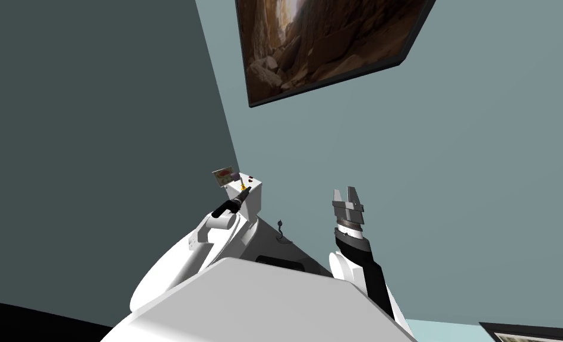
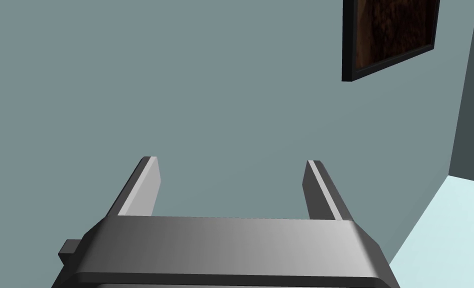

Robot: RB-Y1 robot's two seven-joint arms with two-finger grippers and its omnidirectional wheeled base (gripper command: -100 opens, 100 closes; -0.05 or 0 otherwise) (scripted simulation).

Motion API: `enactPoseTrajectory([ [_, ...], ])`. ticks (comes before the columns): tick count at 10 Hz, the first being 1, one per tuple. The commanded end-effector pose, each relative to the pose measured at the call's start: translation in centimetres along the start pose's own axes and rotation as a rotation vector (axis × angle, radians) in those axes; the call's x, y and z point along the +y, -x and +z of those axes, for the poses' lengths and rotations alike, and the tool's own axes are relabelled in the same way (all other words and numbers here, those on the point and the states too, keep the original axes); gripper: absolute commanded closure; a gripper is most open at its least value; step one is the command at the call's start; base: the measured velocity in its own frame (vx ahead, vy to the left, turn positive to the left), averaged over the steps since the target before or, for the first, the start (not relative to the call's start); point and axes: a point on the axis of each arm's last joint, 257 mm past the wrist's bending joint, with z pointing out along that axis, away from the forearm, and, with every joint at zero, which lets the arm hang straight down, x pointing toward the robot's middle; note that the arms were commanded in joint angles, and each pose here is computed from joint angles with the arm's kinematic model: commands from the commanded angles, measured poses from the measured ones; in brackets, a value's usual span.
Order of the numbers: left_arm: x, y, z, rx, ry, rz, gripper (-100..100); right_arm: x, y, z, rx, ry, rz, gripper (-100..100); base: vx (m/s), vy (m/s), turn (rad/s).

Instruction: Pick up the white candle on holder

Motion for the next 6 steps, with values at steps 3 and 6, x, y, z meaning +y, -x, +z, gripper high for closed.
enactPoseTrajectory([
  [3,1.6,-0.2,0.6,0.039,0.071,0.03,-100,0.0,0.0,0.0,0.0,0.0,0.0,0,0.008,-0.029,0.018],
  [6,2.9,-0.1,1.0,0.074,0.129,0.061,-100,0.0,0.0,0.0,0.0,0.0,0.0,0,0.009,-0.03,0.014],
])
